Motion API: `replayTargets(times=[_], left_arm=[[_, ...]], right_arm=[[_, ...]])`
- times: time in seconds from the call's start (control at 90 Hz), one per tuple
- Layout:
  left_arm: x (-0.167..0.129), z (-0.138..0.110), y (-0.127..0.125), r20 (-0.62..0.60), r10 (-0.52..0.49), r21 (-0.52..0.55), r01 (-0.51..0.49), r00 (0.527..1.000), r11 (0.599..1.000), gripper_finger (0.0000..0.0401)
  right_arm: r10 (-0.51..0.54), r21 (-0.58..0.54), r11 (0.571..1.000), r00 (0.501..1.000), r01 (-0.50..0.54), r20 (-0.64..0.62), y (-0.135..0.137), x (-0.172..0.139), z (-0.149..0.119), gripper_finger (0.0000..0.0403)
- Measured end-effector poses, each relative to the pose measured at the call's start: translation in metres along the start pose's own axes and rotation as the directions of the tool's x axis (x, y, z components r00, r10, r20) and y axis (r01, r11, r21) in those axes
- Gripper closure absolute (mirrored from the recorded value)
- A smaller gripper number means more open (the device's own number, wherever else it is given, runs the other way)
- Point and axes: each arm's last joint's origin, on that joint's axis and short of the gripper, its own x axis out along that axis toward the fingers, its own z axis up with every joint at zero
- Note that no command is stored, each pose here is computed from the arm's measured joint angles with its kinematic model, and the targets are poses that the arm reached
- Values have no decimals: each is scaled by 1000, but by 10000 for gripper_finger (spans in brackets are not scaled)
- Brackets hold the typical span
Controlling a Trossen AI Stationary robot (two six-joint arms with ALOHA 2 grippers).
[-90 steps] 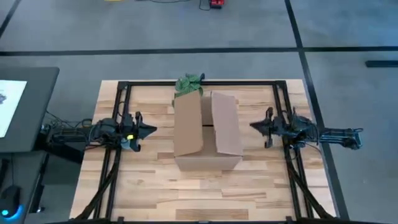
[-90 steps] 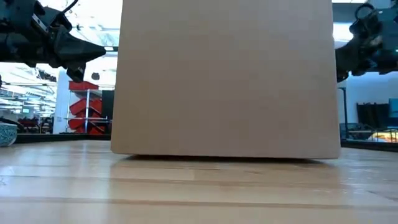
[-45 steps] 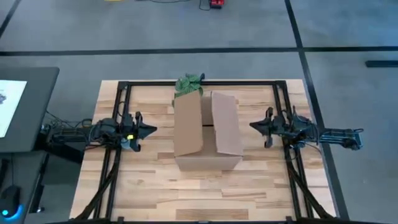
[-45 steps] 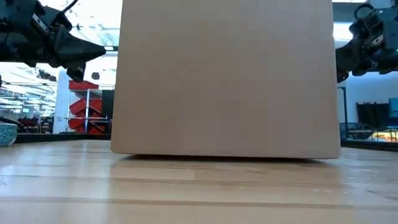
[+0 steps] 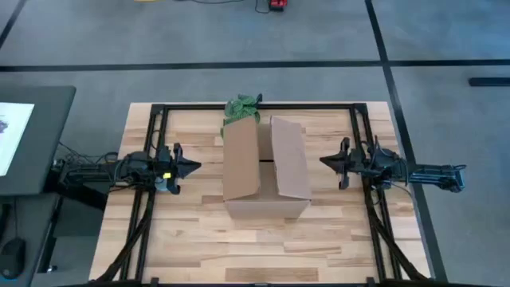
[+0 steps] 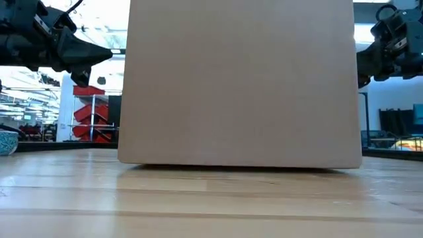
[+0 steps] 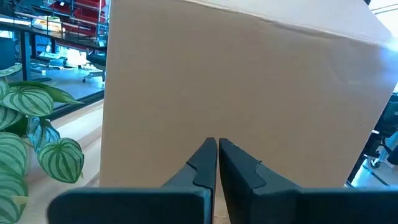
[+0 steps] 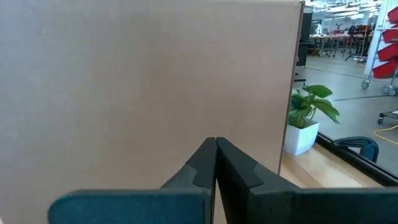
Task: Wrap mug
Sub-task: Return to Home Position
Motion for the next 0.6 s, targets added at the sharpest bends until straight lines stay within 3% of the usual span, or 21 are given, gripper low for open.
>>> replayTargets(times=[0.233, 0.422, 0.6], left_arm=[[0, -3, -2, -28, -73, 246, 78, 997, 966, 401], [0, -3, -2, -30, -75, 262, 80, 997, 962, 401], [0, -2, -2, -24, -76, 205, 80, 997, 975, 401]], right_arm=[[0, 0, 1000, 1000, 0, 0, 0, 0, 0, 403], [0, 0, 1000, 1000, 0, 0, 0, 0, 0, 403], [0, 0, 1000, 1000, 0, 1, 0, 0, 0, 403]])
